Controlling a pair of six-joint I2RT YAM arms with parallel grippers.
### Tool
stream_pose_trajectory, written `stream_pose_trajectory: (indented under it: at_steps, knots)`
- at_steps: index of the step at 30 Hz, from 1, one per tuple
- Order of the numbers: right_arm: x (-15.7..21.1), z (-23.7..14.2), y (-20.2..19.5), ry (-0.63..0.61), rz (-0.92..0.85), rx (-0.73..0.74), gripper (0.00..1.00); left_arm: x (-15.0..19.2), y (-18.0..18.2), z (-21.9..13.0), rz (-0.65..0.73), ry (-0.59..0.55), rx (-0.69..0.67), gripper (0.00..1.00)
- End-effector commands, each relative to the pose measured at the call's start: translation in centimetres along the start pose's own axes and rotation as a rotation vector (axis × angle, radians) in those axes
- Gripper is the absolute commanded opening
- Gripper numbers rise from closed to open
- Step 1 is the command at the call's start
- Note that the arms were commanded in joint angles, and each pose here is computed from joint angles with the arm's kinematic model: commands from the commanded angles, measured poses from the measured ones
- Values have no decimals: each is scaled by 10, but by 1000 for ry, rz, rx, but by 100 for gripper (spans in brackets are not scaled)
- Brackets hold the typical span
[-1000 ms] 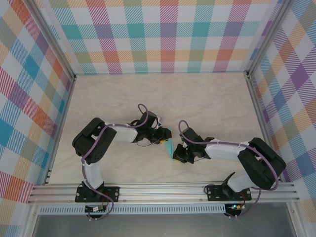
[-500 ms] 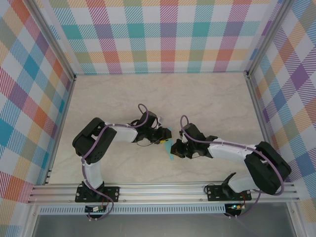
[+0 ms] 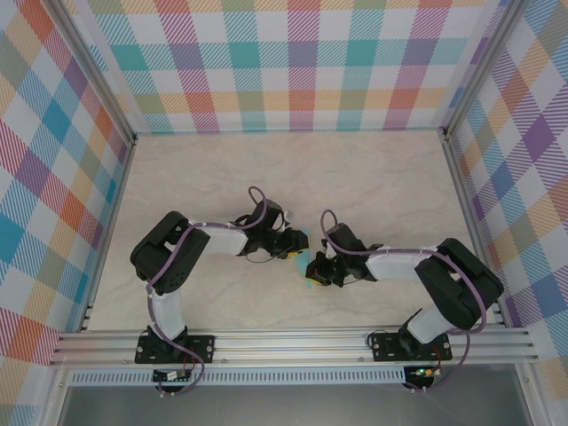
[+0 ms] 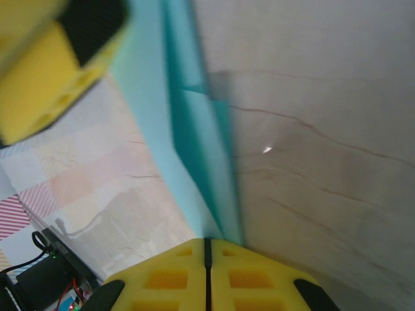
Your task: Fold a paper plane with a square sheet of paper (pick it up from the middle)
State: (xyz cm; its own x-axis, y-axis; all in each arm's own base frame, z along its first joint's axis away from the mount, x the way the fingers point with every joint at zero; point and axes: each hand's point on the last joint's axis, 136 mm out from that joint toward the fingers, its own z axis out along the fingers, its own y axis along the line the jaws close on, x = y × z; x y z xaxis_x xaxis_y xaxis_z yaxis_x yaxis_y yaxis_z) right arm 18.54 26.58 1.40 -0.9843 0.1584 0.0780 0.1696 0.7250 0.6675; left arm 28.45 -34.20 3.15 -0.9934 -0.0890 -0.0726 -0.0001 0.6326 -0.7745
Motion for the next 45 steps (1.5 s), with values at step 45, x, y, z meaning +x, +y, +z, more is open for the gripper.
stream_pose_trajectory:
  at_steps: [45]
  knots:
    - [28, -1, -26, 83, 33, 35, 10, 35, 64, 13, -75, 98, -200, 37]
